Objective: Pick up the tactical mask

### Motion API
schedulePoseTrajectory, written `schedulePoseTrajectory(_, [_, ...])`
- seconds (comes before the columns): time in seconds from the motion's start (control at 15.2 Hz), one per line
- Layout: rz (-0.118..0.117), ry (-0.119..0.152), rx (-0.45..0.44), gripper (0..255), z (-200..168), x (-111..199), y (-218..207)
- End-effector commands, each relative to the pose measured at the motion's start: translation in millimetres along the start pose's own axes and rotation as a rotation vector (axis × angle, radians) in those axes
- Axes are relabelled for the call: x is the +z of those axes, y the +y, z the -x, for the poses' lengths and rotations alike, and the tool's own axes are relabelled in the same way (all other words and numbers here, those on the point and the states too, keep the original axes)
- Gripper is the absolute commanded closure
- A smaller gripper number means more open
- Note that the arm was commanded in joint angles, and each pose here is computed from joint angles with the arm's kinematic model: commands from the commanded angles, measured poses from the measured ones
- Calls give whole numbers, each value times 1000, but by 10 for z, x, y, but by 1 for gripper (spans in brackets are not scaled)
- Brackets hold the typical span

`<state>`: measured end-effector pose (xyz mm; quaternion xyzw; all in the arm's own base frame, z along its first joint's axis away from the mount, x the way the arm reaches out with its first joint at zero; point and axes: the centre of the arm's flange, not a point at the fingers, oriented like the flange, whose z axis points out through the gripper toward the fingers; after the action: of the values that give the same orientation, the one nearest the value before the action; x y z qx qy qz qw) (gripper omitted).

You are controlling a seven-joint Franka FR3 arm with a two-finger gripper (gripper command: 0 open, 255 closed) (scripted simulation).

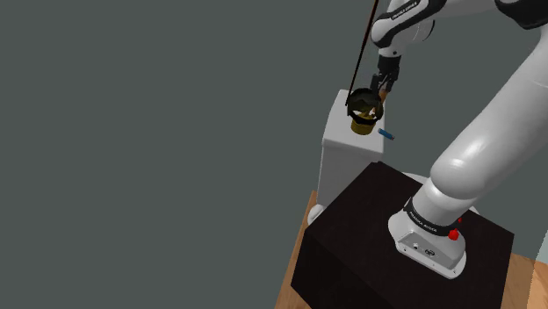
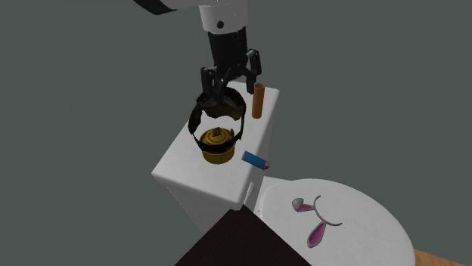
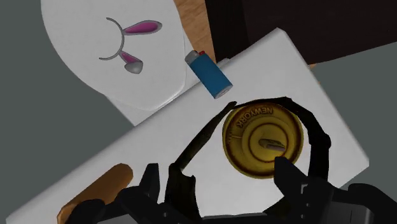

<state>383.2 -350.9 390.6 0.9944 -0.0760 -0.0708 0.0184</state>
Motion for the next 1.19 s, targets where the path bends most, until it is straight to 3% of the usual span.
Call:
schedulePoseTrajectory(0.0, [10,3,6,0,-99,90,218])
schedulePoseTrajectory(0.66, [12,3,8,0,-174,506,253])
schedulePoseTrajectory(0.73, [12,3,8,255,-176,506,255])
schedulePoseTrajectory(1.12, [12,3,8,255,-177,503,254])
